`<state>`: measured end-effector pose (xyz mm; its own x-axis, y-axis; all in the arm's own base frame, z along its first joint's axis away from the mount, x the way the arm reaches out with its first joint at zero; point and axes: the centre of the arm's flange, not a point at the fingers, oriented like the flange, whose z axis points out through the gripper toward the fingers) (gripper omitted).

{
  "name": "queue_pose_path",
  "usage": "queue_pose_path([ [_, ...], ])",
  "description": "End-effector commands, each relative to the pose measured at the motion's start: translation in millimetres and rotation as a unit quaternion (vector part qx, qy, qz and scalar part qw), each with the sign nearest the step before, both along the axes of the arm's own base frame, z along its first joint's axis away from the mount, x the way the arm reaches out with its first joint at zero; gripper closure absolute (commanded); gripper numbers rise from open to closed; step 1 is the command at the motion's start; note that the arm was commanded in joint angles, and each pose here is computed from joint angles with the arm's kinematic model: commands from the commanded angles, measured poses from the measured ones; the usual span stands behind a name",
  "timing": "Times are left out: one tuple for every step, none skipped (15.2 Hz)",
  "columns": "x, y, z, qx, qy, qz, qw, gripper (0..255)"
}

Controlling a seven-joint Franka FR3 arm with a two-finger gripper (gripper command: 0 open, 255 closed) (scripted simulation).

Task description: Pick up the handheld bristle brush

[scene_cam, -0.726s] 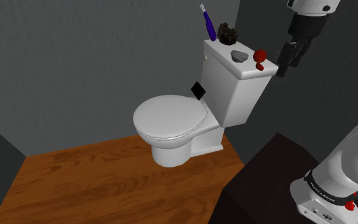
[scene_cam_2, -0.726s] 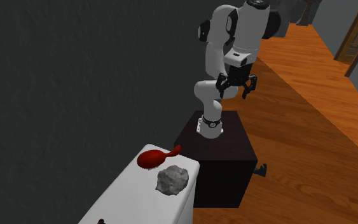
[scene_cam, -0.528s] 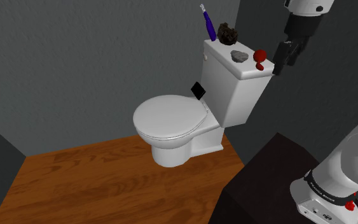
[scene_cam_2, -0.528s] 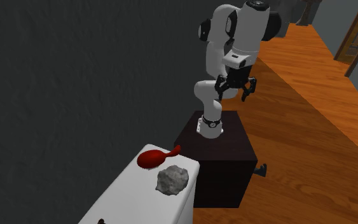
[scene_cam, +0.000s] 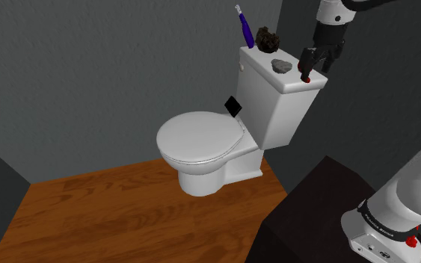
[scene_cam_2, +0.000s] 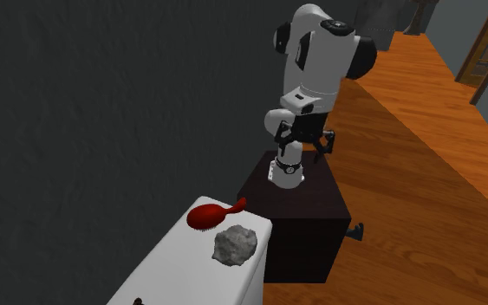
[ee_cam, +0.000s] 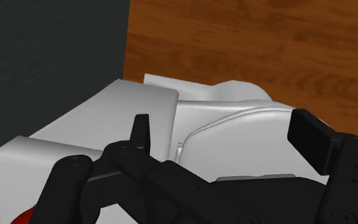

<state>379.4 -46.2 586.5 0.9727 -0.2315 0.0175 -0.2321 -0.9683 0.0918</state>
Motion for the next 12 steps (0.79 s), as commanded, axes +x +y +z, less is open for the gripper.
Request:
queue_pose_path([
  [18, -19, -5, -0.007, -0.006, -0.027, 0.9996, 0],
  [27, -27, -7, -0.01, -0.008, -0.041, 0.9991, 0],
  [35, -36, -10, -0.014, -0.011, -0.054, 0.9984, 0],
  [43, -45, -12, -0.017, -0.013, -0.067, 0.9975, 0],
  [50, -55, -14, -0.021, -0.016, -0.08, 0.9964, 0],
  [58, -64, -16, -0.024, -0.018, -0.093, 0.9952, 0],
  [65, -74, -18, -0.027, -0.021, -0.107, 0.9937, 0],
  [72, -84, -20, -0.031, -0.023, -0.12, 0.9921, 0],
  [78, -94, -22, -0.034, -0.026, -0.133, 0.9902, 0],
  [85, -104, -24, -0.037, -0.028, -0.146, 0.9882, 0],
  [91, -115, -26, -0.04, -0.031, -0.159, 0.986, 0],
  [97, -125, -27, -0.044, -0.033, -0.172, 0.9835, 0],
])
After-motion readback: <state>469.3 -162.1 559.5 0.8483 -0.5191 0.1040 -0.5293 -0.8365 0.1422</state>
